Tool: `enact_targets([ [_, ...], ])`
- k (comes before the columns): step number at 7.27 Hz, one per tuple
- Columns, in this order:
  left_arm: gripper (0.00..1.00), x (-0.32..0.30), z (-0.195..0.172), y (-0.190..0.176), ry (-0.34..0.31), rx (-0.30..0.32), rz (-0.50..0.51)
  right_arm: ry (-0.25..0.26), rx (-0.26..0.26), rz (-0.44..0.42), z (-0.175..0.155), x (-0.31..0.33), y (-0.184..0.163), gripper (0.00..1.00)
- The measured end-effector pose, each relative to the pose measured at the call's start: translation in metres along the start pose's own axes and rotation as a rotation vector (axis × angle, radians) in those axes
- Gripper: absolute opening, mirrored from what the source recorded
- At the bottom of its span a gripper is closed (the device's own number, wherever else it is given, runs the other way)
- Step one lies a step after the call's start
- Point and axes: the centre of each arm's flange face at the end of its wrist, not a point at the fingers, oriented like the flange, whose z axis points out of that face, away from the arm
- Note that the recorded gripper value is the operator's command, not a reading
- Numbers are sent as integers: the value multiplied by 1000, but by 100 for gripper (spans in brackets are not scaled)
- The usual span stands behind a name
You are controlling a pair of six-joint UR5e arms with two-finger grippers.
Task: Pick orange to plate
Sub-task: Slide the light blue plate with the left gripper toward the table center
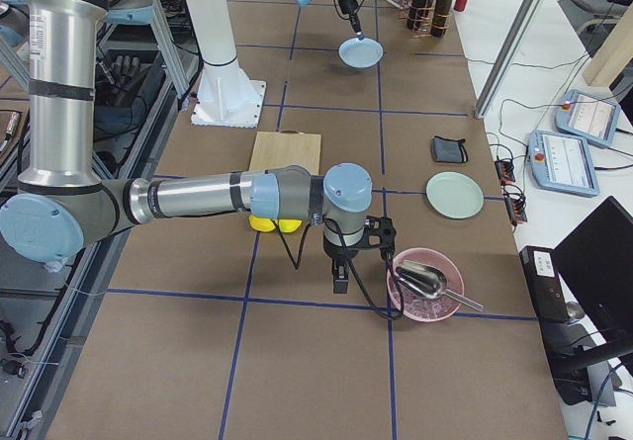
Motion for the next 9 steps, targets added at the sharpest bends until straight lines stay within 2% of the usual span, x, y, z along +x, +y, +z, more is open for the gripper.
enact_targets([
  [2,0,101,46,34,2,-25,-52,-1,43,-38,-3,-4,-5,100],
  [4,0,133,81,64,-20,-41,-58,-6,55,-49,-3,-6,-6,100],
  [5,19,135,91,73,-32,-39,-53,-26,55,-49,-3,-8,-6,100],
  [6,66,138,94,77,-34,-34,-50,-48,56,-50,-3,-10,-6,100],
  [7,100,142,94,78,-30,-31,-47,-59,57,-52,-4,-12,-7,100],
  [9,100,148,89,77,-19,-30,-18,-66,81,-76,-7,-16,-9,100],
])
